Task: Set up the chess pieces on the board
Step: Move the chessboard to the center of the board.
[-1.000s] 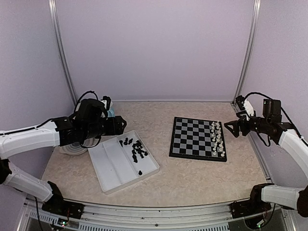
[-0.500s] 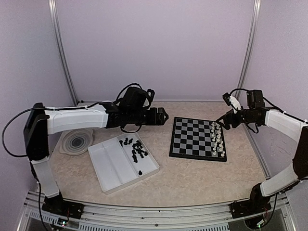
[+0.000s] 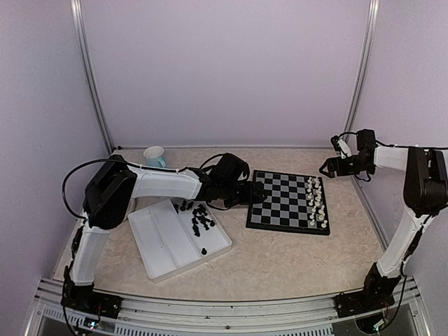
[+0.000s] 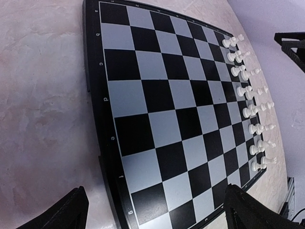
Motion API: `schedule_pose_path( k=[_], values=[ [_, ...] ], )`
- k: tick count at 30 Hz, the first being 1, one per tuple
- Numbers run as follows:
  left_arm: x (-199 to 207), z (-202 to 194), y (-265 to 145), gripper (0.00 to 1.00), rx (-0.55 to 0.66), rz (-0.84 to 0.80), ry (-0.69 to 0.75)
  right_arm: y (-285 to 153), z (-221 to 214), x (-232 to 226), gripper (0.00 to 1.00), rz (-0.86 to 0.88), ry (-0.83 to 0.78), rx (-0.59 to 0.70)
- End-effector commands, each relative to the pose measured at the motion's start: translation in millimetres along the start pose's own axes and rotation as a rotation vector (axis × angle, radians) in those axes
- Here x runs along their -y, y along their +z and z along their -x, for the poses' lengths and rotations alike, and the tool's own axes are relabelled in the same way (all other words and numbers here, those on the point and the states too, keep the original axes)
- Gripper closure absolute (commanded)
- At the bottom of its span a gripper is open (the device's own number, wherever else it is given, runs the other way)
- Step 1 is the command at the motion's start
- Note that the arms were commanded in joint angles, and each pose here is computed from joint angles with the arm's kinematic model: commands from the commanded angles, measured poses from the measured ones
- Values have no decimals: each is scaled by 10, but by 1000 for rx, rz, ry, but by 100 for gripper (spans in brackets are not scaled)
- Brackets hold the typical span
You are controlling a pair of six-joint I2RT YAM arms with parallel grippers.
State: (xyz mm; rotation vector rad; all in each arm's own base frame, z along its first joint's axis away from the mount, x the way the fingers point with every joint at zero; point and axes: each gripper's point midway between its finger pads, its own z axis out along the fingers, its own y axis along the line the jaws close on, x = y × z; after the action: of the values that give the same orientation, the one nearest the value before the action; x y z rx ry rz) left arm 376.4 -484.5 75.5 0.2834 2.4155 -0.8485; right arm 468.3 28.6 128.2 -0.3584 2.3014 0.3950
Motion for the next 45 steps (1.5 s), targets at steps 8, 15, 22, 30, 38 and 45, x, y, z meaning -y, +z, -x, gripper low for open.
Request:
schedule_pose_path(
  k=[8,15,22,30,38,45],
  values=[
    [-7,157,199,3,-2,-83,-122,463,117,406,33,32,163,-1],
    [37,-6,300,8,-52,-121,-123,796,93,543,67,74,218,-31],
    [59,-128,336,8,-84,-127,-101,964,-13,569,74,106,242,-65],
    [159,-348,287,9,-127,-152,-47,1024,-278,500,79,135,266,-130],
    [161,-580,197,9,-149,-149,-28,986,-507,391,82,164,272,-176],
    [123,-736,104,10,-162,-148,-31,922,-616,313,83,175,271,-188]
  ],
)
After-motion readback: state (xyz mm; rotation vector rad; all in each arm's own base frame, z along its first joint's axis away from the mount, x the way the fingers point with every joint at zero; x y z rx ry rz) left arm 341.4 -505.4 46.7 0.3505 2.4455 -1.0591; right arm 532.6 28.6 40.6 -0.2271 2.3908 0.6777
